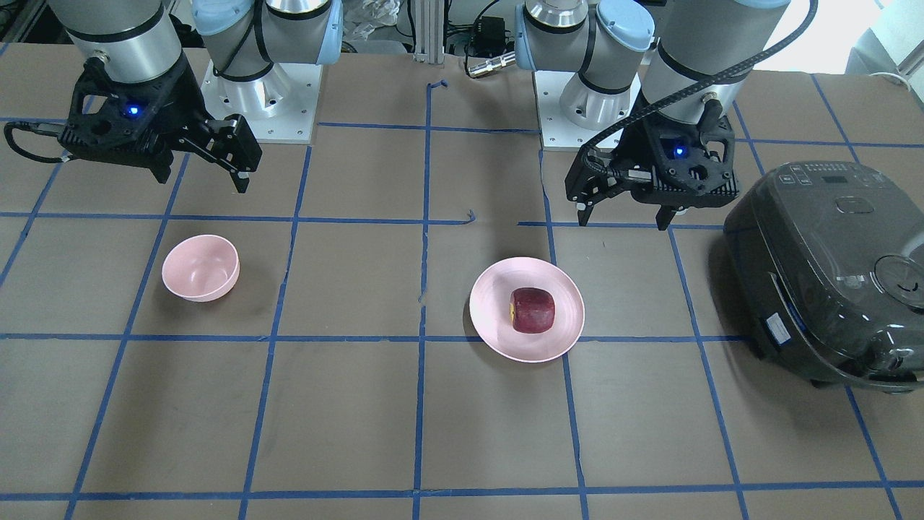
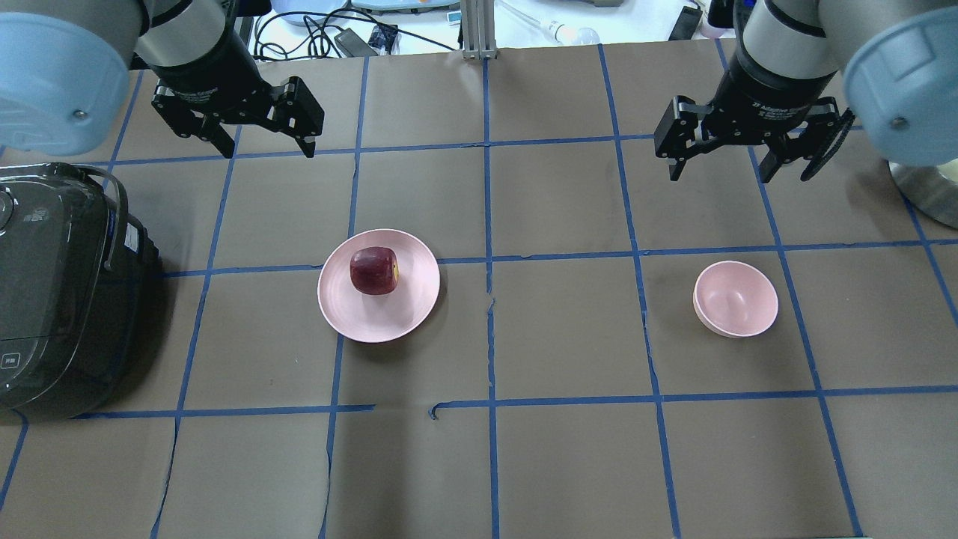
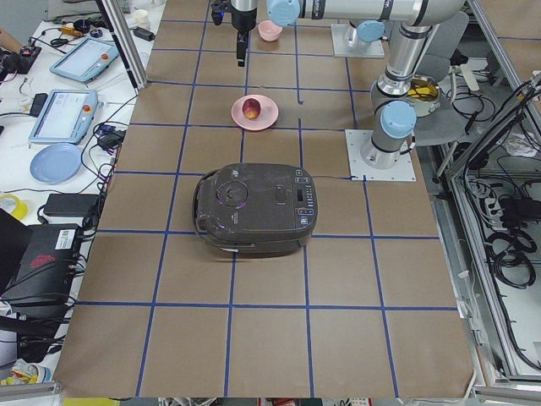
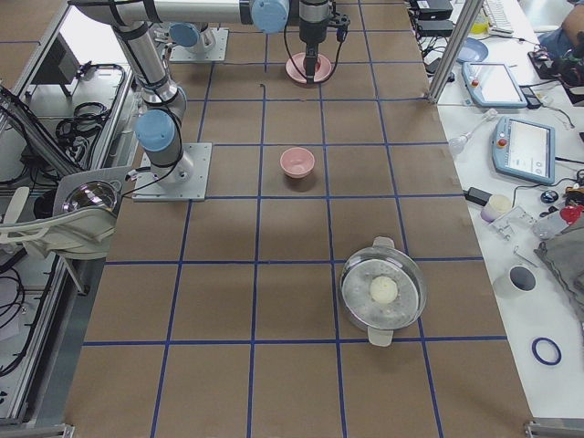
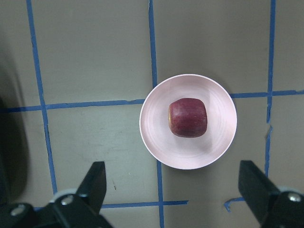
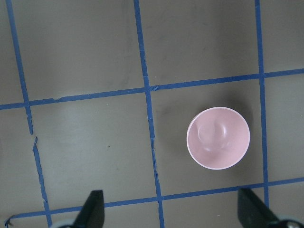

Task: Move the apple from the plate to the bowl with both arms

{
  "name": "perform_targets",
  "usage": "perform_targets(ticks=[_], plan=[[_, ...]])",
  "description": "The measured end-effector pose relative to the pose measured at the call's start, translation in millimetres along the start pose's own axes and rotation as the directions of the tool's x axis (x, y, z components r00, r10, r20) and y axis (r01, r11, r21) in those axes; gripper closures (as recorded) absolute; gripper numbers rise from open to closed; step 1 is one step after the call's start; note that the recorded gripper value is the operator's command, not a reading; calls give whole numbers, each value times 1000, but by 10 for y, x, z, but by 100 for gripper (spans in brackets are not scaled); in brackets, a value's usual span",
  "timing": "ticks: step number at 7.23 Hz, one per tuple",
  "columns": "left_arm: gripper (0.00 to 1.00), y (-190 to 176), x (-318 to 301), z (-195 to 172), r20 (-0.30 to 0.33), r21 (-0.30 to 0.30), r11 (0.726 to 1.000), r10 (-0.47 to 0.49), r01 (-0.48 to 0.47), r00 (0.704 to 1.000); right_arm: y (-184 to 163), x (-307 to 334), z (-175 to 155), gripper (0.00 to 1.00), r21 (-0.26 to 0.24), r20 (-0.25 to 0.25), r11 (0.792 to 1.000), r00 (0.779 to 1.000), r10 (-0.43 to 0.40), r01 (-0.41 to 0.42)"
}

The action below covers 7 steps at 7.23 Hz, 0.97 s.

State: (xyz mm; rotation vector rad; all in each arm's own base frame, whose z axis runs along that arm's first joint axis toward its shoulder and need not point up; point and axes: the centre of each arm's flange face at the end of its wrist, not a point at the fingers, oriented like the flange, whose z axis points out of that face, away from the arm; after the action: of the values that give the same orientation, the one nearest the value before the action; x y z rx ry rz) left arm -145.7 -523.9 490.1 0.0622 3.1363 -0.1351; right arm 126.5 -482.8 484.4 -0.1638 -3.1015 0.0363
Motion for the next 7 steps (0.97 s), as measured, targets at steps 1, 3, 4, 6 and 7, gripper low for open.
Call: perform_targets(ticks=[1,3,4,6,7], plan=[[0,2,3,-1,0,0,1000,1,-1,1000,3,-8,-13,0,2,5,1000,1000,-1,1],[0,4,6,-2,0,0,1000,1,-1,1000,25,-16,-43,0,2,11,1000,1000,-3,3],[0,5,9,1,0,0,1000,2,-2,1000,23,-19,-35,0,1,13,1000,1000,-3,3],[0,-6,18,23,-1,-4,1000,3,-3,1000,13,-22,-23,0,1,14,1000,1000,-4,4],[0,-9,20,27,-2,-4,1000,4,-4,1000,15,-24,-25,0,1,13,1000,1000,-4,4]])
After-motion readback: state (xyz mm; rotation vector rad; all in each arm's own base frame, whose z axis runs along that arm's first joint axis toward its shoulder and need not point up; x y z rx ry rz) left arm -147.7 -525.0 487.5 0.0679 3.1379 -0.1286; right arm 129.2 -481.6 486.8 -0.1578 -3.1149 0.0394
